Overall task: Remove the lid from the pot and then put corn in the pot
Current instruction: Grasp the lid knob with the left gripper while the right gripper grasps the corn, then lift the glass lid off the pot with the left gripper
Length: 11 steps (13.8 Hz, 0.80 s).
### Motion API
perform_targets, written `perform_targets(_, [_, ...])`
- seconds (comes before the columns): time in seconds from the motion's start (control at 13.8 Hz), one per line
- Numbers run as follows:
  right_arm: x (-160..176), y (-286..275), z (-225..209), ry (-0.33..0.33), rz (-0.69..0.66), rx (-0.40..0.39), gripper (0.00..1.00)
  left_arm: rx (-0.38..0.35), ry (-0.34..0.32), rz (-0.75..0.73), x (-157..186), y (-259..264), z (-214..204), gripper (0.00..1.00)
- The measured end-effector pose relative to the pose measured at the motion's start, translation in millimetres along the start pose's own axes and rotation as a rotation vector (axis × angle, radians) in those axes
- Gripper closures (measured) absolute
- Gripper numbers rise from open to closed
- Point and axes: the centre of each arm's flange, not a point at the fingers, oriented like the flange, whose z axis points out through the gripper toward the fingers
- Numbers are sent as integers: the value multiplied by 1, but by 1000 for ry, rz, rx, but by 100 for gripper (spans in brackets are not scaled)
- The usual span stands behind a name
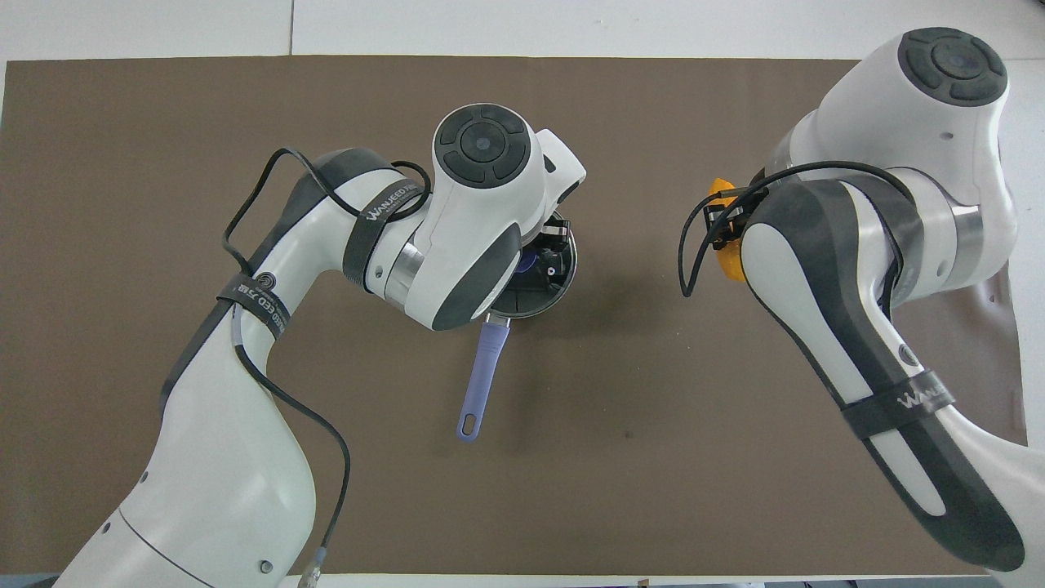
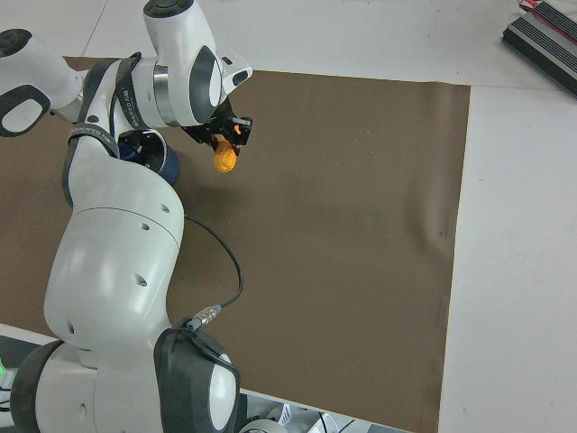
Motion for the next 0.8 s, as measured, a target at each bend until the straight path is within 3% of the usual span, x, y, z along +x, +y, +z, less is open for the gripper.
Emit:
perform_targets(0.44, [0,-29,-2,40,20,17,59,-15,2,-66,3,-35,-53,33])
perform_targets(0.65, [-2,-72,-3,73,71,50,59,-2,-7,-137,16,-99,-86,33])
perform_targets(0.8, [-3,-130,1,79,104,62,59,13,-35,-148,26,-158,-96,33])
